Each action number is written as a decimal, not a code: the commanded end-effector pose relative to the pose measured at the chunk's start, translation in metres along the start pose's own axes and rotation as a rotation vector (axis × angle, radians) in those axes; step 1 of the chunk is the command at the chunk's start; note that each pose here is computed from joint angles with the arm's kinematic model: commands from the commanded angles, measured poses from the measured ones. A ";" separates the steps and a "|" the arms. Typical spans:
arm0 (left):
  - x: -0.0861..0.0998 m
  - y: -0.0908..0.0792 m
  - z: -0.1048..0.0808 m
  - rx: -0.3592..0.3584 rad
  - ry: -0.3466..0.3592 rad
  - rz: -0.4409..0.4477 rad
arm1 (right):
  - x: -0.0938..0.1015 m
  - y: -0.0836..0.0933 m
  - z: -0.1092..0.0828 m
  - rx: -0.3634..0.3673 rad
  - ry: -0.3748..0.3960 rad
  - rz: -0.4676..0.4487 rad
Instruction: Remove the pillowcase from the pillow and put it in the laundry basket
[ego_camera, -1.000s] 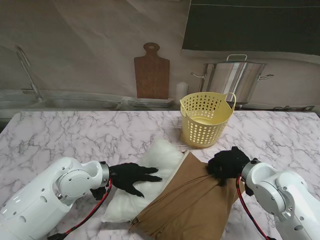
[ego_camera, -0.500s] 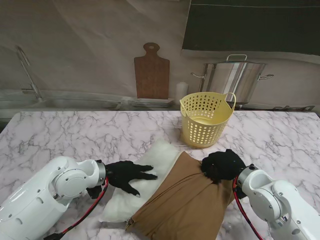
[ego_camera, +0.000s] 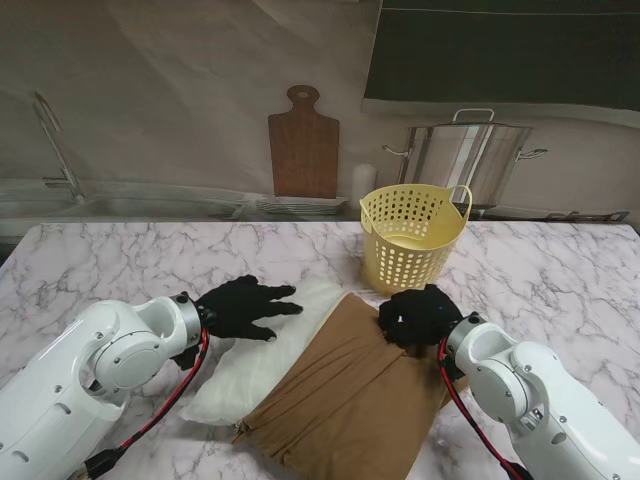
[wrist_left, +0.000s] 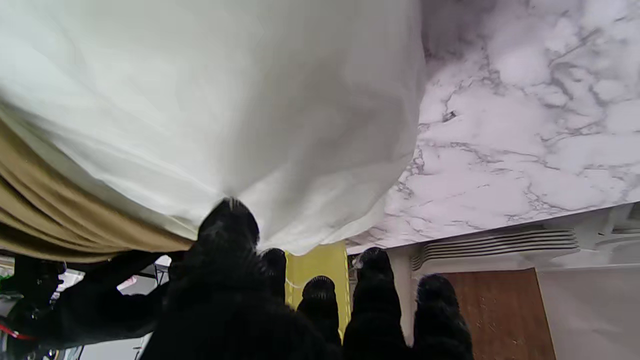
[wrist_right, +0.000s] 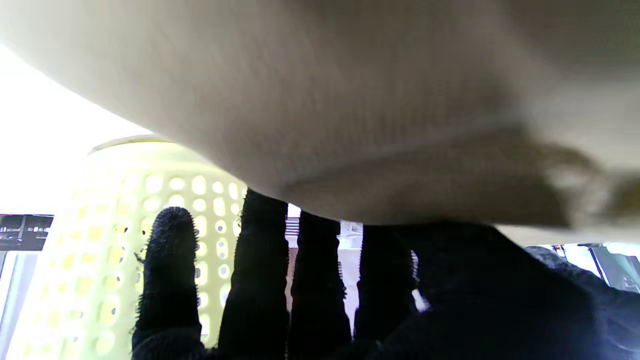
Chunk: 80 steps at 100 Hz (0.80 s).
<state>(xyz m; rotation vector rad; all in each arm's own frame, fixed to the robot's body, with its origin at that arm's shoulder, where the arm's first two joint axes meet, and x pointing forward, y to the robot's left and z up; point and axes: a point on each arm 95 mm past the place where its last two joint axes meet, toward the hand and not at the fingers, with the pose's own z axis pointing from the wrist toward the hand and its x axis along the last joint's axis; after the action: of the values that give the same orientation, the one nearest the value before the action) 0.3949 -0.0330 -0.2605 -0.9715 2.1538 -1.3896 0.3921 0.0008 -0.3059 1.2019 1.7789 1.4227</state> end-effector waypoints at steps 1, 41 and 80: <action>0.006 -0.001 0.005 -0.017 0.018 -0.035 | 0.002 -0.004 0.002 0.004 0.000 0.006; 0.016 0.044 0.045 -0.184 0.078 -0.126 | 0.001 -0.009 -0.007 0.033 0.022 0.004; -0.006 0.074 0.040 -0.359 0.001 -0.107 | -0.016 -0.022 -0.038 0.148 -0.025 -0.022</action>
<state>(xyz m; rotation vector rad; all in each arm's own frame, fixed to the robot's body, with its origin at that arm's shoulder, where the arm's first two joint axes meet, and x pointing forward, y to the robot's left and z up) 0.4064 -0.0604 -0.3156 -1.1469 2.3891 -1.2145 0.3697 -0.0210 -0.3054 1.2464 1.8698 1.3576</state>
